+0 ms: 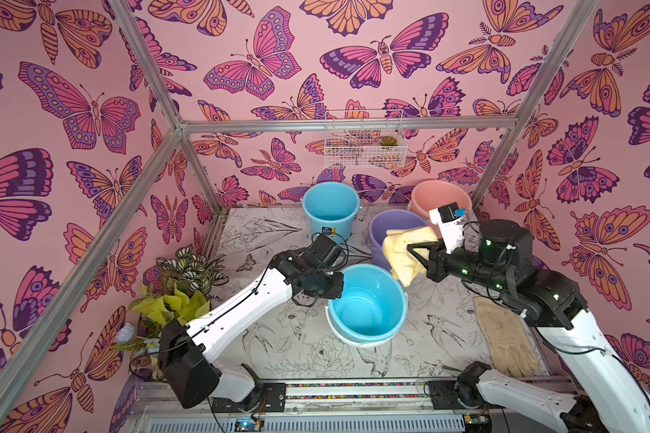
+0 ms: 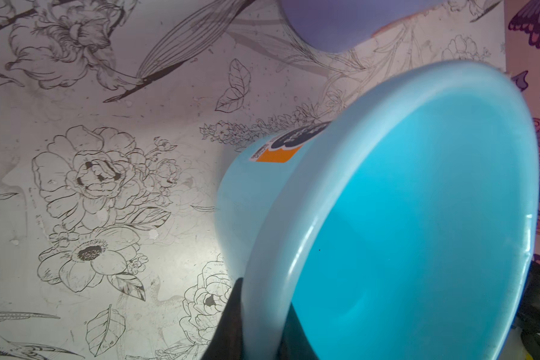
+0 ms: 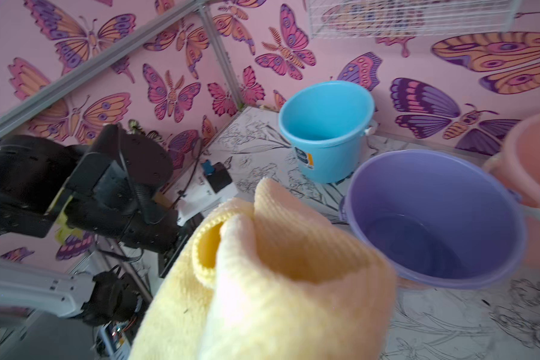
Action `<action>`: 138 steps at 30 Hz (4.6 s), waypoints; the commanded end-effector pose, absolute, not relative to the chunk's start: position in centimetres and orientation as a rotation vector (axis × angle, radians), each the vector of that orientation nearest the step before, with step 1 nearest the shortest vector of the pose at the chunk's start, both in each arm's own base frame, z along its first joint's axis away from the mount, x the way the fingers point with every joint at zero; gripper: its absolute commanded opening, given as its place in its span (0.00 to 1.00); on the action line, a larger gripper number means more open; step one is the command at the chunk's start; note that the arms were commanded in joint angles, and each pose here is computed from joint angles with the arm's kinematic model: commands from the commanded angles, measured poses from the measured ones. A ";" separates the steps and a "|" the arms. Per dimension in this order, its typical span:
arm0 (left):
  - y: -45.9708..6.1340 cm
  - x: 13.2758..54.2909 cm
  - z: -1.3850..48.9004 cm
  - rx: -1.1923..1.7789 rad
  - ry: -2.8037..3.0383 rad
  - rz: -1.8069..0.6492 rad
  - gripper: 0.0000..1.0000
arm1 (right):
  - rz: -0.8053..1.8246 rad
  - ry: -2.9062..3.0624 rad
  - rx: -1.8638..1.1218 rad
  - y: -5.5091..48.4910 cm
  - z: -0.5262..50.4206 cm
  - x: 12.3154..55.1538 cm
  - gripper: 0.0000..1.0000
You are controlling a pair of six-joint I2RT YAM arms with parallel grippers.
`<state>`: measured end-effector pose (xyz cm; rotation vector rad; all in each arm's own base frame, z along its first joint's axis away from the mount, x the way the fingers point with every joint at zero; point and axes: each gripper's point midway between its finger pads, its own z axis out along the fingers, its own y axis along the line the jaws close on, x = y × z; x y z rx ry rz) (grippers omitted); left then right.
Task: Wipe the inside of the bucket with a cloth
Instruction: Wipe the dirt from the inside of the bucket.
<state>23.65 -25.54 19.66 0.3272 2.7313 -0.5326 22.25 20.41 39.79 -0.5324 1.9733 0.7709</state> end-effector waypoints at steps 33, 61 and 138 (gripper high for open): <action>-30.8 20.6 20.7 0.678 2.374 -0.673 0.00 | -0.032 1.575 -1.945 27.0 15.1 19.2 0.00; -30.0 20.2 22.1 0.644 2.332 -0.704 0.00 | -0.757 1.406 -1.833 27.4 10.5 28.1 0.00; -29.6 20.7 21.2 0.590 2.393 -0.604 0.00 | -0.715 1.350 -2.193 25.8 10.2 21.9 0.00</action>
